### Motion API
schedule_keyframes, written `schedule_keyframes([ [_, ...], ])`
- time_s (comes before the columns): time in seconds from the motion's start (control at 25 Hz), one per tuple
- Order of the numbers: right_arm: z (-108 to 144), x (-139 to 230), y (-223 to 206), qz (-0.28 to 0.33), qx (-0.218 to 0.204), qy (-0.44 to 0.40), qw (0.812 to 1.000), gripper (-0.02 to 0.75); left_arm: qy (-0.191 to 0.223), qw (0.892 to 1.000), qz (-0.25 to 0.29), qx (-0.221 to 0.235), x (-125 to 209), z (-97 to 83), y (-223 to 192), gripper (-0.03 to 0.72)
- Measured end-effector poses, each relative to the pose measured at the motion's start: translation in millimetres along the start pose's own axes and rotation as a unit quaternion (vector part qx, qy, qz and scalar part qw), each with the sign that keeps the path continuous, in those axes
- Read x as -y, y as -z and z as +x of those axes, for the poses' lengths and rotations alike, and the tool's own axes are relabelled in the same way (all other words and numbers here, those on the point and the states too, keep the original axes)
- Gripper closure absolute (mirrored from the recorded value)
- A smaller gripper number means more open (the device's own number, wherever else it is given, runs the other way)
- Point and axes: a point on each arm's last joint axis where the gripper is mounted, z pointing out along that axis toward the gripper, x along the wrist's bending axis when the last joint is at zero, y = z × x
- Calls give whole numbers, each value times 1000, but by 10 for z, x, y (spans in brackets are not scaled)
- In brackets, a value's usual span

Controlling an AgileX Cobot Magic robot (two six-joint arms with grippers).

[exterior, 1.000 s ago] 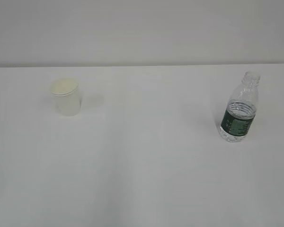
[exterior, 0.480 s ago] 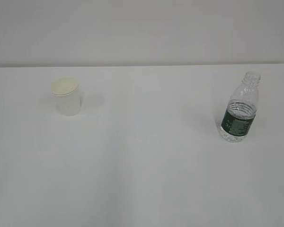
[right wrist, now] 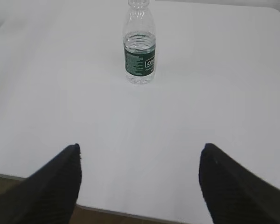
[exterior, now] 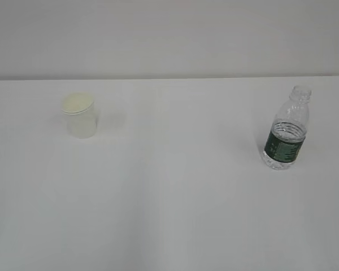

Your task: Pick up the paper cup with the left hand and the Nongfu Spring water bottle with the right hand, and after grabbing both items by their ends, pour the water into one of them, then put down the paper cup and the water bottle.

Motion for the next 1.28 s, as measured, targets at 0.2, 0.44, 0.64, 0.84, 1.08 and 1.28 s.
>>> schedule_keyframes([
  [0.2,-5,-50,52,-17,1,0,1000,150,4,1000,16,3,-30,-5,-48,181],
  [0.44,-8,-146,-29,-12,0,1,1000,150,9,999,31,6,-104,-9,-116,183],
  [0.64,-9,-254,-129,-7,-1,2,1000,150,10,1000,-9,6,-295,-17,-98,183],
  [0.84,-9,-373,-234,-14,-3,2,1000,150,11,999,-40,2,-435,-5,-176,183],
  [1.08,-9,-502,-341,-32,-3,4,999,150,-9,998,-54,-9,-568,19,-304,183],
  [1.28,-9,-594,-423,-46,-4,5,999,150,-14,999,-47,-12,-644,32,-428,183],
])
